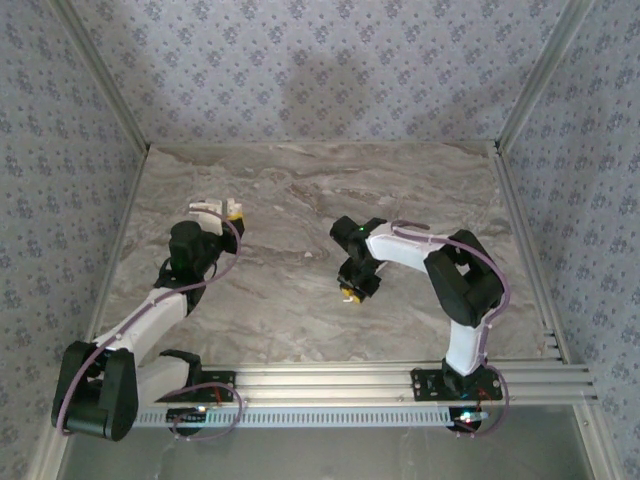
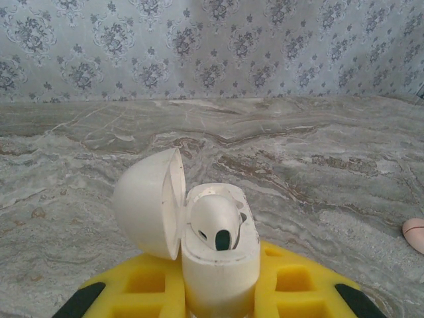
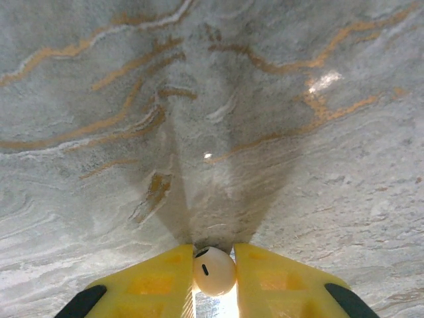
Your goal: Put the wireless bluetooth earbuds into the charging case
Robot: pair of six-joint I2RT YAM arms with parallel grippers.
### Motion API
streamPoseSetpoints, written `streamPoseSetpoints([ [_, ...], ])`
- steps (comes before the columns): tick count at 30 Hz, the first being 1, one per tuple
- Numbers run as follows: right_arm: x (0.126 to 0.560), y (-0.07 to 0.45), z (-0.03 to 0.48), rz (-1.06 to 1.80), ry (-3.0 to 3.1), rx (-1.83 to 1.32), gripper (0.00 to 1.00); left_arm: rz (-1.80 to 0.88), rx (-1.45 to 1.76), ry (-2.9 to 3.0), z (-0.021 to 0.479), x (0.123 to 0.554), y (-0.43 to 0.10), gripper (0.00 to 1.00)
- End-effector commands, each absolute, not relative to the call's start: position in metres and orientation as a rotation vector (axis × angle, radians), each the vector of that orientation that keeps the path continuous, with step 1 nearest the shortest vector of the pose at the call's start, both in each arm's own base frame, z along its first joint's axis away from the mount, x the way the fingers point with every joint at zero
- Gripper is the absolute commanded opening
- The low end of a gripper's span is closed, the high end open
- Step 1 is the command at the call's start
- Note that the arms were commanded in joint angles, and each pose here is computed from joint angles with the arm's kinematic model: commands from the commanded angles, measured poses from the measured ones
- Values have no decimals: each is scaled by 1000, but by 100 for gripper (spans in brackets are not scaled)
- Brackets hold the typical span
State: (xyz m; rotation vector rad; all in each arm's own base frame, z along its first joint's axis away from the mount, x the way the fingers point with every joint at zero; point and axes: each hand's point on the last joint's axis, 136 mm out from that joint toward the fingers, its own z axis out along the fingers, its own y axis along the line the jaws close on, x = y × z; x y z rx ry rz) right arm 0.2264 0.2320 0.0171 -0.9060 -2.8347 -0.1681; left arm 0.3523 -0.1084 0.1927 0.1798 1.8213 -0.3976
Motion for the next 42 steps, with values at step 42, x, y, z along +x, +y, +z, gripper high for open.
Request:
streamPoseSetpoints([
  [42, 318, 235, 220, -587, -3899, 571, 17, -1032, 1209, 1561, 176, 257, -298, 15],
])
